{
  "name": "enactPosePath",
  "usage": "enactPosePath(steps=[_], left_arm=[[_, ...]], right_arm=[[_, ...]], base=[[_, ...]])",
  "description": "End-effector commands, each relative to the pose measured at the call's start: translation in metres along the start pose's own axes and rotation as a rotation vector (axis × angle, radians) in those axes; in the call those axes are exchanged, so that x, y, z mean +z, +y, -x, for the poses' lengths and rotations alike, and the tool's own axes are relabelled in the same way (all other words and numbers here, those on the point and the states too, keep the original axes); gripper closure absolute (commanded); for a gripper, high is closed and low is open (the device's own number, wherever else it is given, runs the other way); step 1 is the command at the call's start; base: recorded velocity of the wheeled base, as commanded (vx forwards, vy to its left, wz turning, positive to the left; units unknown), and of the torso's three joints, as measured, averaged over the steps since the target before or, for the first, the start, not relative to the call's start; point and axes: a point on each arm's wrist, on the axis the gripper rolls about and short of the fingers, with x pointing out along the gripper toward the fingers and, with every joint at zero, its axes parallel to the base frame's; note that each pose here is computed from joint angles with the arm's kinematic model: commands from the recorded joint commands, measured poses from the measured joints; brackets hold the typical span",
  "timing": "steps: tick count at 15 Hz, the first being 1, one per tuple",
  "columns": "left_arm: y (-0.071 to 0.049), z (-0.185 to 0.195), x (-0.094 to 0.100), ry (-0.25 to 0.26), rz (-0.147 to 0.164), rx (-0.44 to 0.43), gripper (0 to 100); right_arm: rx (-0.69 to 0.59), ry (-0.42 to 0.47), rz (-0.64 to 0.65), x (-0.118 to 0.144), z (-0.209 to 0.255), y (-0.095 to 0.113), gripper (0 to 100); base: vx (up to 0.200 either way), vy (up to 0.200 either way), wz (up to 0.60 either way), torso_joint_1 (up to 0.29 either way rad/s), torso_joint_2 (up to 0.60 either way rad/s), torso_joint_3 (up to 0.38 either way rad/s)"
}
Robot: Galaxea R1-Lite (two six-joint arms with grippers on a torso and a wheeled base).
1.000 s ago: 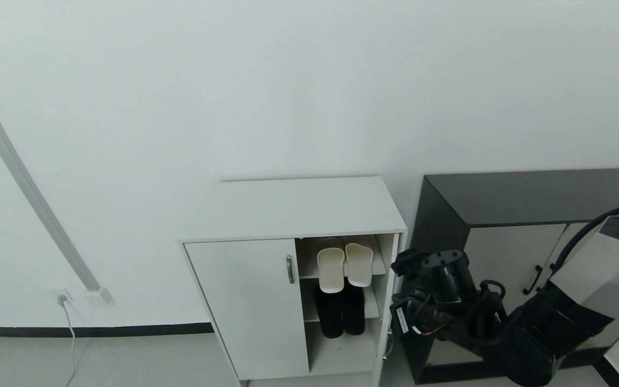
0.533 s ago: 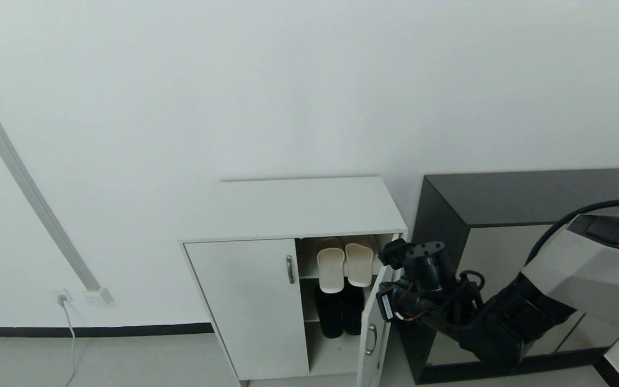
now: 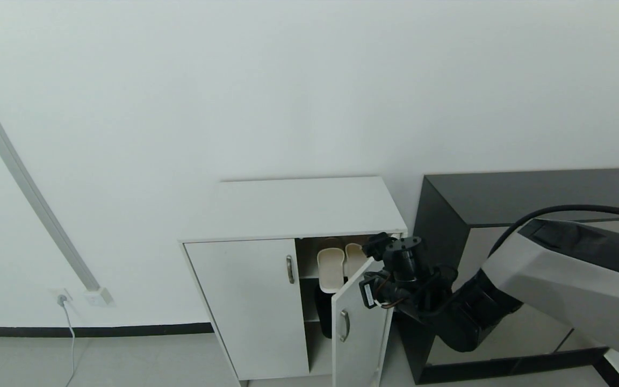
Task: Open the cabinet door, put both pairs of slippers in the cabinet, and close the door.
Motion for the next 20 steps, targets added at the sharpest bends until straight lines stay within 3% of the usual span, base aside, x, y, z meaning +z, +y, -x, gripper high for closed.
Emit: enactPosePath(steps=[1, 20], left_arm=[[0.000, 0.000, 0.000, 0.000, 0.000, 0.000, 100], [0.000, 0.000, 0.000, 0.000, 0.000, 0.000, 100]], right_arm=[[-0.004, -0.001, -0.003, -0.005, -0.016, 0.001, 100], [-0.064, -0.123, -0.062, 0.001, -0.073, -0.024, 100]], base=[[0.000, 0.000, 0.00, 0.000, 0.00, 0.000], [0.000, 0.000, 0.00, 0.000, 0.00, 0.000]])
